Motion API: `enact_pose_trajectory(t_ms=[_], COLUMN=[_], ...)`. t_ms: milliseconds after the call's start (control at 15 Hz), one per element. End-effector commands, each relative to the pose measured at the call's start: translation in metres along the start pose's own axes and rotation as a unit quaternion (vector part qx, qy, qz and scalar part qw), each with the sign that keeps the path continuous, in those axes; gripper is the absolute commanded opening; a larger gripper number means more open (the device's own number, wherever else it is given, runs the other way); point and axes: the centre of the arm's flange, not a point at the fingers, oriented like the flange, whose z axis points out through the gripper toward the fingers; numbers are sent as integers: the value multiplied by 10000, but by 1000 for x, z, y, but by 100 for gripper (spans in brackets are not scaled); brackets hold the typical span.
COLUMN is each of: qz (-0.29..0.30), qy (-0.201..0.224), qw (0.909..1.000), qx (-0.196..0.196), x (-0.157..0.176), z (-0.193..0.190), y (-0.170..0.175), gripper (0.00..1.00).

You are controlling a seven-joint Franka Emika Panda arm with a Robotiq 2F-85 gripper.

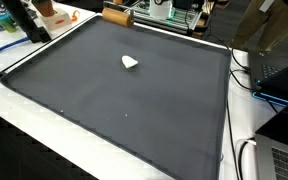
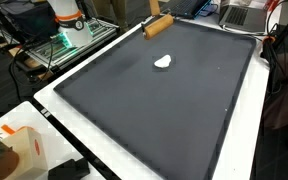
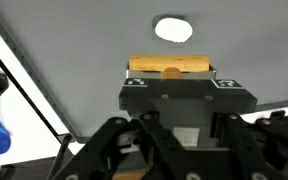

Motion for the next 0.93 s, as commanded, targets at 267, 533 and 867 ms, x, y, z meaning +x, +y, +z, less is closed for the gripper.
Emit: enact_pose_trajectory(t_ms=[267, 533, 867], qz=[-37, 102, 210], qy=[368, 593, 697], qw=[9992, 9974, 9961], qx=[-131, -388, -491], x=[-12, -17, -16], z=[8, 8, 8], y=[-25, -33, -36], gripper=[23, 23, 23])
